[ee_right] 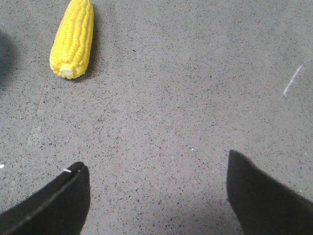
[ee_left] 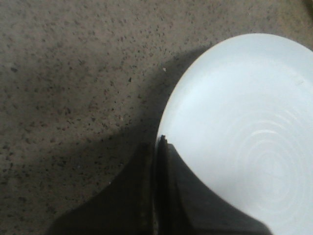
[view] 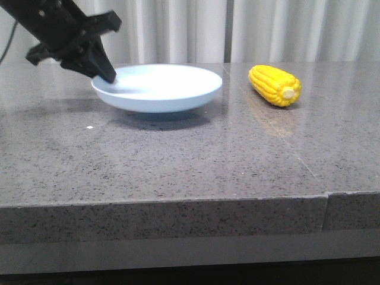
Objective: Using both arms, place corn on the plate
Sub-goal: 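Push the white plate with the left gripper toward the corn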
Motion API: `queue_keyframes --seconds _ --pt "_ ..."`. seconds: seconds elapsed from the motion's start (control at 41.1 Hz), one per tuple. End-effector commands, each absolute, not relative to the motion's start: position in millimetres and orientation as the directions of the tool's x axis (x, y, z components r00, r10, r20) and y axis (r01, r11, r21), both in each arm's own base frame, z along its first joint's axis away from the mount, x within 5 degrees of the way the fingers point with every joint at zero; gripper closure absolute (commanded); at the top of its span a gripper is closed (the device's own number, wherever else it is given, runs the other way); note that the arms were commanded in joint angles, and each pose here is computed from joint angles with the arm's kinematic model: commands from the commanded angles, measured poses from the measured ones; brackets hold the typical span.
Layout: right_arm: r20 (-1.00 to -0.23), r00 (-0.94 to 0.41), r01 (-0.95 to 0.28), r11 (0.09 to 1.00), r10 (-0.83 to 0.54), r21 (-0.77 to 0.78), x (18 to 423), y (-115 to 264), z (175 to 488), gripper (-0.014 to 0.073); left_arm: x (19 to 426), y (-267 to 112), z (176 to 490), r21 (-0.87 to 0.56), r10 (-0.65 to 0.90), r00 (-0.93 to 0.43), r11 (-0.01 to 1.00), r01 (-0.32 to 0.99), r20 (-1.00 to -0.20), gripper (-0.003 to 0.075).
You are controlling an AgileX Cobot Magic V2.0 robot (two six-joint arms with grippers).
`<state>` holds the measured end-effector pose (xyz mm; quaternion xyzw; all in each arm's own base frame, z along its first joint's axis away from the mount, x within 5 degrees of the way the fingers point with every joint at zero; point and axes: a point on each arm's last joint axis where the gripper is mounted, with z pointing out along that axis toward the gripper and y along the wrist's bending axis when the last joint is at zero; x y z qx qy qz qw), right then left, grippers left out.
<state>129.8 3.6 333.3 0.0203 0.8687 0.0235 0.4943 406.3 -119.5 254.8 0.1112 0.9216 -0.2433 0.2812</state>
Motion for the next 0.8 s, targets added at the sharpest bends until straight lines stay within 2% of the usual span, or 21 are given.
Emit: queue_keyframes --seconds 0.0,0.049,0.122,0.292,0.365,0.535,0.657,0.778 --pt "-0.899 -0.437 0.002 0.999 0.042 0.045 133.5 3.4 345.9 -0.0007 405.7 -123.9 282.4 -0.39 0.027 -0.763 0.848 0.359 -0.645 0.0739" --pt "-0.899 -0.437 0.002 0.999 0.042 0.045 133.5 3.4 345.9 -0.0007 406.6 -123.1 281.5 -0.376 0.033 -0.758 0.854 0.36 -0.651 0.0732" --pt "-0.899 -0.437 0.002 0.999 0.042 0.045 133.5 3.4 345.9 -0.0007 406.8 -122.4 281.1 -0.364 0.043 -0.756 0.858 0.363 -0.654 0.0665" --pt "-0.899 -0.437 0.002 0.999 0.042 0.045 133.5 3.4 345.9 -0.0007 406.3 -120.8 282.3 -0.349 0.055 -0.751 0.862 0.368 -0.658 0.0363" --pt "-0.899 -0.437 0.002 0.999 0.042 0.045 133.5 3.4 345.9 -0.0007 404.5 -117.0 288.5 -0.337 0.056 -0.741 0.865 0.371 -0.669 0.0297" --pt "-0.899 -0.437 0.002 0.999 0.042 0.045 133.5 3.4 345.9 -0.0007 385.3 -106.8 333.7 -0.292 0.051 -0.66 0.869 0.399 -0.75 0.0283" --pt "-0.899 -0.437 0.002 0.999 0.042 0.045 133.5 3.4 345.9 -0.0007 357.5 -109.2 370.6 -0.174 0.141 -0.567 0.868 0.465 -0.812 0.0283" --pt "-0.899 -0.437 0.002 0.999 0.042 0.045 133.5 3.4 345.9 -0.0007 321.9 -116.6 396.7 -0.084 0.225 -0.493 0.844 0.529 -0.84 0.0283"
